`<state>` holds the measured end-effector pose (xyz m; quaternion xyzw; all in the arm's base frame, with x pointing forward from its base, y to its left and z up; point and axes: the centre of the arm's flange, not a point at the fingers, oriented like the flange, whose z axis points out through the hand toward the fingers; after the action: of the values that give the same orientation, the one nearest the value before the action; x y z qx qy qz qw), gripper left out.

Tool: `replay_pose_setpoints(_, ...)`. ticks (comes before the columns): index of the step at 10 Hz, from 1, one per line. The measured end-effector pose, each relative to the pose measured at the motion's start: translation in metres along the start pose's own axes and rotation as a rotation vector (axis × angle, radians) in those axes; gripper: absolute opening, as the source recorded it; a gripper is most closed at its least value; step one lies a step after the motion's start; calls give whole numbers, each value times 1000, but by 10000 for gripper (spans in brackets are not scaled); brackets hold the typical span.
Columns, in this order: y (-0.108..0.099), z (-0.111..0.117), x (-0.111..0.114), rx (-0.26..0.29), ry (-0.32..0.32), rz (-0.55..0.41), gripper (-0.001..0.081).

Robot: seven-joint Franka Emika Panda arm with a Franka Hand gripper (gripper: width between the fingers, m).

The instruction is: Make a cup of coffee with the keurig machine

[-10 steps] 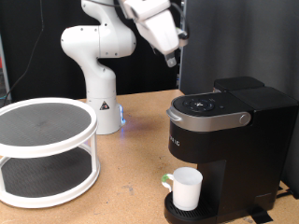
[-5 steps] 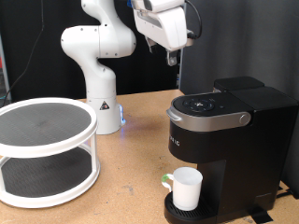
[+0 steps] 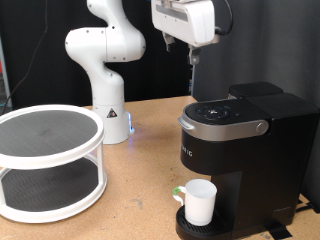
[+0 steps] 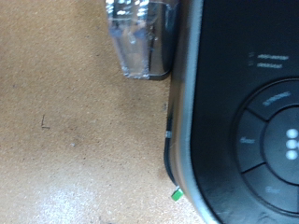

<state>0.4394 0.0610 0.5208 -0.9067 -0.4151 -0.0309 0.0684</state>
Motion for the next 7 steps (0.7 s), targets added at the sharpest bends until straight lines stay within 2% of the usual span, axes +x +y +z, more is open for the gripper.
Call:
replay_pose_setpoints(4, 11, -4, 23, -15, 26, 37, 803)
replay_pose_setpoints(7, 21, 1, 43, -8, 31, 52, 803)
